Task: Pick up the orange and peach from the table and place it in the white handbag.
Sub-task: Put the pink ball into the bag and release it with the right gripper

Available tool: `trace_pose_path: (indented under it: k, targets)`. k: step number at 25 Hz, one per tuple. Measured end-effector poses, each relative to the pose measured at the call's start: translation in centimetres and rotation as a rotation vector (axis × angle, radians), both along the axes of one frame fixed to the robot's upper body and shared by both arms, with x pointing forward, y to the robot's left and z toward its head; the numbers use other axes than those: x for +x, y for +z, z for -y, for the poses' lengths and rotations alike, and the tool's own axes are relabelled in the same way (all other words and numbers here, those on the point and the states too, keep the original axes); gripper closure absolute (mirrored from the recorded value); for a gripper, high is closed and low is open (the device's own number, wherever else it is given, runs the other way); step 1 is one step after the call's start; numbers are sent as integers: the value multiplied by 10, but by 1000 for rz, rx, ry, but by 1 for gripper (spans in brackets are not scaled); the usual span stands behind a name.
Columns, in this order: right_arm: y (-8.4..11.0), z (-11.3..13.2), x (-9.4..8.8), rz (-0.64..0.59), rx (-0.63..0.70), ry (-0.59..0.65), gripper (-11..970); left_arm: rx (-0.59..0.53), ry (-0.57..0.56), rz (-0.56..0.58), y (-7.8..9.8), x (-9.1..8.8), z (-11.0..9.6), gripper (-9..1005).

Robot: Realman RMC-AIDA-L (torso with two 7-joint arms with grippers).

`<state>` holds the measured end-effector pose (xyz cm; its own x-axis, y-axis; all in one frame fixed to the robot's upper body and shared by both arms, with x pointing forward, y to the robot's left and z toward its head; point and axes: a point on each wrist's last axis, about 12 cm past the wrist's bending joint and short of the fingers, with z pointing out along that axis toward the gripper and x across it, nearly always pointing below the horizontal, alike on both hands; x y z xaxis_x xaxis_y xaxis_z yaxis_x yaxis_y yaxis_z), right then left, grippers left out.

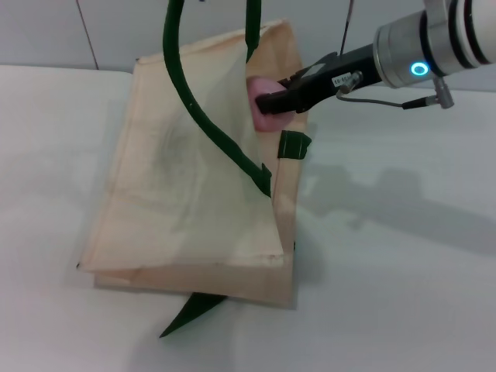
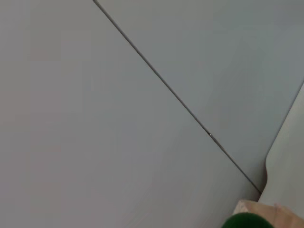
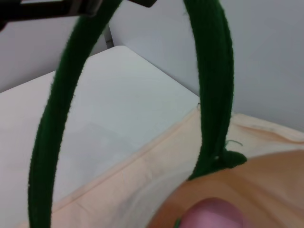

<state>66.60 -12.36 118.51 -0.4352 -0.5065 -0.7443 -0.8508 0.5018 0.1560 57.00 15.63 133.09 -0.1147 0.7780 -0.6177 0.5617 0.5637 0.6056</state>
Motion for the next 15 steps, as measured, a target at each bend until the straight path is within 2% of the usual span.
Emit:
trace_pose_path:
  k: [10, 15]
  targets:
    - [-4, -26, -1, 7, 23, 65, 552, -8, -12, 7, 3, -1, 5, 862]
    - [-3, -31, 0, 28, 28, 74, 551, -6, -21, 7, 3, -1, 8, 862]
